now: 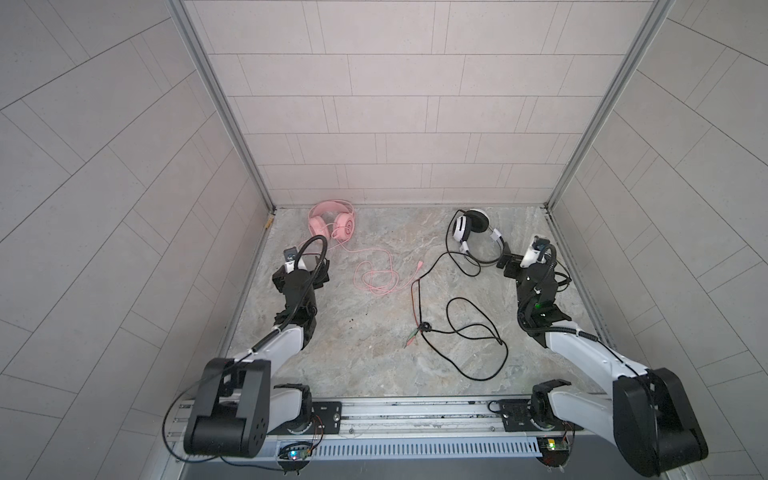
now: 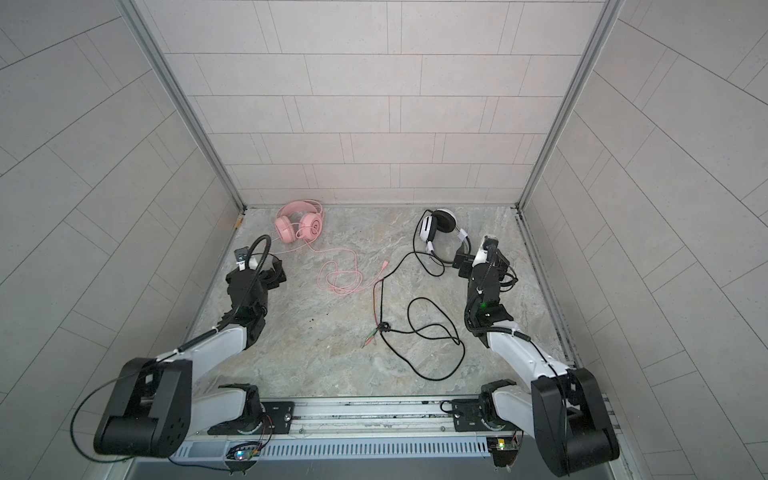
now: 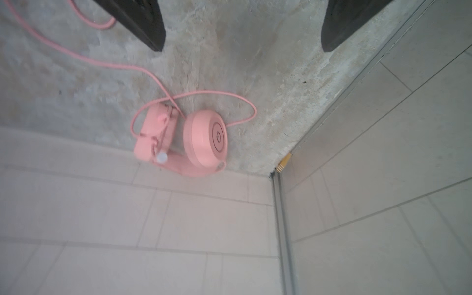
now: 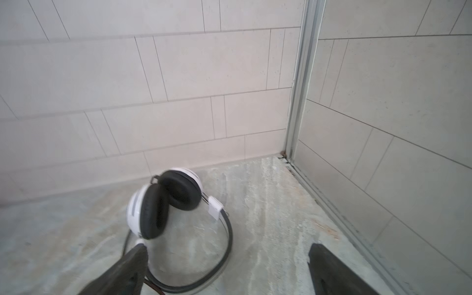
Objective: Wrap the headphones
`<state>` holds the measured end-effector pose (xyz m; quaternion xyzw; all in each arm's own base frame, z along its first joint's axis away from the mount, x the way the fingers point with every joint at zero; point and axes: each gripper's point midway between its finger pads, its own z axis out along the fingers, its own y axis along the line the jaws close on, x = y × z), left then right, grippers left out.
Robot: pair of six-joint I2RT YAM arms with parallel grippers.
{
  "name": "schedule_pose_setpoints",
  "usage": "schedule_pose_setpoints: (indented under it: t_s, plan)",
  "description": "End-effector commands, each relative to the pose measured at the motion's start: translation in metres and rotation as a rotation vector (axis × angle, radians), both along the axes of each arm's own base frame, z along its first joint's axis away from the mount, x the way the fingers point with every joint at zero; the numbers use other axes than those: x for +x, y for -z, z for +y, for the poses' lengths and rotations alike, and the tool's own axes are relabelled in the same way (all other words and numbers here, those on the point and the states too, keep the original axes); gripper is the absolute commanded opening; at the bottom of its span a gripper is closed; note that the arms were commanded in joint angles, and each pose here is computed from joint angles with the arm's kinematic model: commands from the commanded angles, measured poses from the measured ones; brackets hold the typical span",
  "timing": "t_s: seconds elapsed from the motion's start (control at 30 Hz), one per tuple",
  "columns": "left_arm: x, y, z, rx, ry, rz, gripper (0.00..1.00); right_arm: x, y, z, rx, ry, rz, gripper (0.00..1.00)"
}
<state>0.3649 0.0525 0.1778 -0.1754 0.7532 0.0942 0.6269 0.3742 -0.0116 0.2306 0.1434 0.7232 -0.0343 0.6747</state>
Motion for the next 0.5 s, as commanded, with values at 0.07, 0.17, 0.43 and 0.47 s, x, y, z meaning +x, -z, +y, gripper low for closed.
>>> schedule_pose_setpoints:
  t_s: [0.07,0.17,0.43,0.47]
  plan:
    - [0.0,-0.004,0.005,-0.173,-0.062,-0.011,1.0,0.018,0.046,0.066,0.227,-0.334,0.228,0.99]
    - [0.014,0.001,-0.004,-0.211,-0.031,0.136,1.0,0.028,0.058,0.097,0.332,-0.452,0.293,0.93]
    - [0.055,-0.012,-0.027,-0.42,0.117,0.317,1.0,0.005,0.112,0.177,0.253,-0.604,0.447,0.9]
    - [0.059,-0.017,-0.025,-0.466,0.131,0.311,1.0,0.004,0.111,0.184,0.232,-0.61,0.432,0.9]
